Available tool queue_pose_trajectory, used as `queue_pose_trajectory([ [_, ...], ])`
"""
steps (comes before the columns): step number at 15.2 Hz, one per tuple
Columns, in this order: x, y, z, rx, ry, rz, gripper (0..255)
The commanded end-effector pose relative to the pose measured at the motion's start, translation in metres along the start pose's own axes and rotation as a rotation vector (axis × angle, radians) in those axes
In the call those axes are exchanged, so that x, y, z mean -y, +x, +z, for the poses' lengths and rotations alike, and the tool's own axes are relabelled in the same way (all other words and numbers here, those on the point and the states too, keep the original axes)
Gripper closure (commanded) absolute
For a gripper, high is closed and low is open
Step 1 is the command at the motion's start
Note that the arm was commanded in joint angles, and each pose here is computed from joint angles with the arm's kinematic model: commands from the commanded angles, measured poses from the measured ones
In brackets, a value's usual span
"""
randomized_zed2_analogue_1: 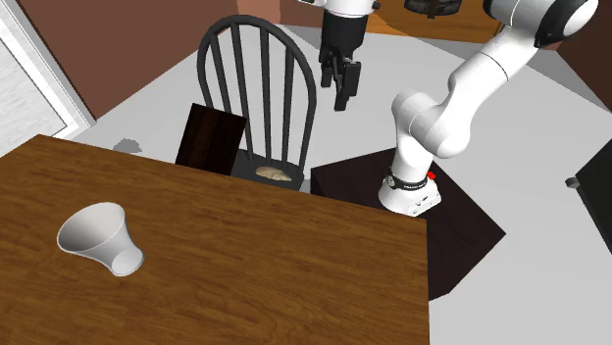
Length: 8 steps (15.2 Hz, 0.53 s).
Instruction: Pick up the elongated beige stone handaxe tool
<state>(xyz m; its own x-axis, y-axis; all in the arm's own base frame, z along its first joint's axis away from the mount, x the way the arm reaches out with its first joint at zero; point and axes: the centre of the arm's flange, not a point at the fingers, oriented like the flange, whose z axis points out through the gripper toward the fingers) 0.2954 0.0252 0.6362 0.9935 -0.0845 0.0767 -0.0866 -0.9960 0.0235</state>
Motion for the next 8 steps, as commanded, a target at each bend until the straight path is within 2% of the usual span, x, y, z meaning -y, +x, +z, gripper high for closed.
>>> queue_pose_trajectory([
  [1,0.0,0.0,0.0,0.0,0.0,0.0,0],
  [8,-0.039,0.036,0.076,0.026,-0.02,0.047,0],
])
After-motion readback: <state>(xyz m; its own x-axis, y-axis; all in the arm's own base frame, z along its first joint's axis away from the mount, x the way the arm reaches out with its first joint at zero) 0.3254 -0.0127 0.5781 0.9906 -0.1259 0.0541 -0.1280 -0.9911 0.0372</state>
